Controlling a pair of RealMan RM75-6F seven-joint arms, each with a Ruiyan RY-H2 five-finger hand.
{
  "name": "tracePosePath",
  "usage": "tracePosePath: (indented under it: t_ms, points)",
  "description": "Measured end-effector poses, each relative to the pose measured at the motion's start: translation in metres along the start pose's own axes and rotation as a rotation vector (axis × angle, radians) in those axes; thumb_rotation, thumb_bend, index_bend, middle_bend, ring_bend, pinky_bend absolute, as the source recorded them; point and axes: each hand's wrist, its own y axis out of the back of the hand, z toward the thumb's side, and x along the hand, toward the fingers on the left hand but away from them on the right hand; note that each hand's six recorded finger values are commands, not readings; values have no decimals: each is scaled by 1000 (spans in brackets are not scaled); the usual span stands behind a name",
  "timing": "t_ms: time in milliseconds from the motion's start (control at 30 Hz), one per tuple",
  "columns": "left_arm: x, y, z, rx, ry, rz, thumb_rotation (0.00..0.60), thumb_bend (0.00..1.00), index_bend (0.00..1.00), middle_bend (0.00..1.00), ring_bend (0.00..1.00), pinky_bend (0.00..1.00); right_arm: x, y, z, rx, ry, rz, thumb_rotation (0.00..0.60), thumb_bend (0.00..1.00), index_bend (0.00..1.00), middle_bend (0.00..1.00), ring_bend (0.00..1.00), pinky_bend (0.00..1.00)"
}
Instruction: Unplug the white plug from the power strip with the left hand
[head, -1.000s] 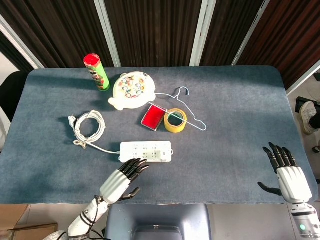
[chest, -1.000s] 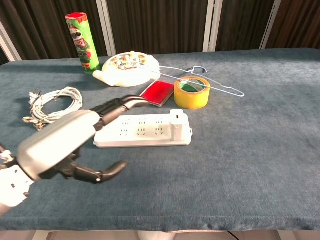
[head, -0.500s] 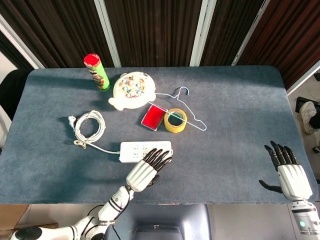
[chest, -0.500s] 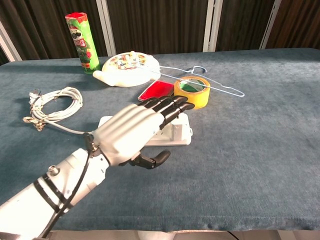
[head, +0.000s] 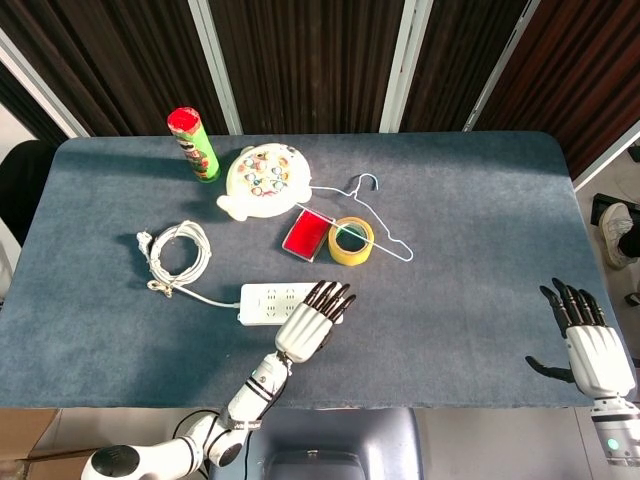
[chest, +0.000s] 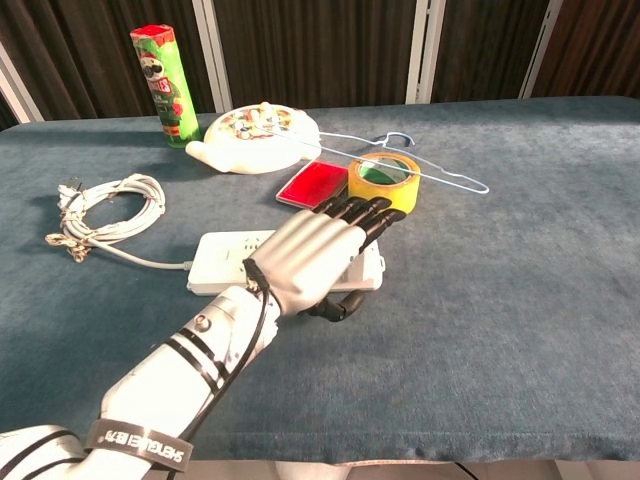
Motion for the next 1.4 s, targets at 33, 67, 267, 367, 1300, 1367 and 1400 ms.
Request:
tracePosePath:
  t_ms: [33, 67, 267, 367, 1300, 1367, 1400]
  points:
    - [3, 0, 1, -3, 6, 1, 600, 382, 0, 0, 0, 72, 0, 0, 0, -1, 0, 0, 600, 149, 0, 0, 0, 0]
    - [4, 0, 0, -7, 11, -1, 600, 381, 0, 0, 0, 71, 0, 0, 0, -2, 1, 0, 600, 149, 0, 0, 0, 0]
    - [10, 0, -1, -33, 38, -15, 600, 378, 0, 25, 16, 72, 2, 1, 0, -21, 12, 9, 600, 149, 0, 0, 0, 0]
    - [12, 0, -2, -42, 47, -17, 600, 385, 0, 59, 46, 73, 3, 3, -1, -29, 16, 13, 600, 149, 0, 0, 0, 0]
    - [11, 2, 8, -141, 68, -15, 600, 612, 360, 450, 421, 480, -39, -27, 57, 37, 300, 80, 600, 377, 74, 135, 0, 0]
    - [11, 3, 9, -144, 69, -12, 600, 617, 360, 450, 421, 482, -44, -35, 71, 64, 377, 94, 600, 471, 112, 164, 0, 7]
    - [11, 4, 9, -144, 68, -10, 600, 618, 360, 450, 421, 482, -46, -40, 77, 77, 411, 100, 600, 516, 129, 177, 0, 13]
